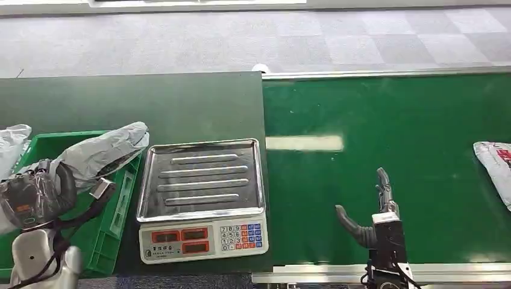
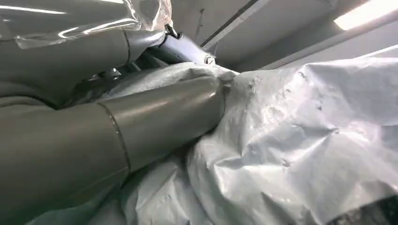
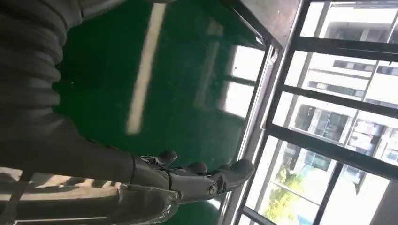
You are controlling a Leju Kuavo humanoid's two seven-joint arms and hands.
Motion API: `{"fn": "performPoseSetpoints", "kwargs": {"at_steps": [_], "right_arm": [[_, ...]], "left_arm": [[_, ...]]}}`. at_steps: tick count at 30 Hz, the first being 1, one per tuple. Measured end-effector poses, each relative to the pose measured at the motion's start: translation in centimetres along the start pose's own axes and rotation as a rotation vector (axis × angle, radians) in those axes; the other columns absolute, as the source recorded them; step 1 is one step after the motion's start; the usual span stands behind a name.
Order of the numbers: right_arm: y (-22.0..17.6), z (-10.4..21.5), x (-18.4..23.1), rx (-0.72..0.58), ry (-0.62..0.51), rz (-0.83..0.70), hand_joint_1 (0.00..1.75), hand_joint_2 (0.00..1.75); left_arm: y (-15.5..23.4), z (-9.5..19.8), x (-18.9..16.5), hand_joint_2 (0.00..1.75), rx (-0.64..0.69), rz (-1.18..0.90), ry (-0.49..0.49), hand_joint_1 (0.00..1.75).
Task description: Moved the parcel from conveyor to table for the left to box.
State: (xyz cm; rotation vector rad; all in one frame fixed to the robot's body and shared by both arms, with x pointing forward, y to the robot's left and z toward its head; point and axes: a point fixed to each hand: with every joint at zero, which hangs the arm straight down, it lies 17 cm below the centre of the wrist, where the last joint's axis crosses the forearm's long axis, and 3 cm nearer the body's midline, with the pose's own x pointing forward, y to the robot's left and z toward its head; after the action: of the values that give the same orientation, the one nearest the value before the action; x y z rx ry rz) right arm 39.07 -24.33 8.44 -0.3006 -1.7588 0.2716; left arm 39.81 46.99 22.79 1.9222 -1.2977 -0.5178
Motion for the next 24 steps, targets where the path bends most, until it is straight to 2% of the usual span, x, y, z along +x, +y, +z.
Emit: {"fn": "performPoseSetpoints", "kwargs": {"at_steps": [6,11,20,23,24], "right_arm": [[0.1,0.0,0.0,0.003,-0.001,0.005,0.0,1.75],[-0.1,0.0,0.0,-0.01,-0.003,0.021,0.0,1.75],[-0.3,0.0,0.0,-0.019,-0.002,0.03,0.0,1.75],[-0.2,0.0,-0.2,-0.014,0.008,0.035,0.0,1.75],[-0.2,0.0,-0.1,-0.014,0.007,0.037,0.0,1.75]], "left_arm": [[1.1,-0.9,-1.8,0.0,0.033,-0.018,0.015,1.75],[3.4,-2.8,-2.5,0.0,0.107,-0.021,-0.039,1.75],[4.7,-3.8,-5.5,0.0,0.148,-0.066,0.029,1.75],[3.6,-3.5,-6.5,0.0,0.118,-0.086,0.085,1.59],[2.9,-3.2,-6.9,0.0,0.098,-0.084,0.119,1.43]]}}
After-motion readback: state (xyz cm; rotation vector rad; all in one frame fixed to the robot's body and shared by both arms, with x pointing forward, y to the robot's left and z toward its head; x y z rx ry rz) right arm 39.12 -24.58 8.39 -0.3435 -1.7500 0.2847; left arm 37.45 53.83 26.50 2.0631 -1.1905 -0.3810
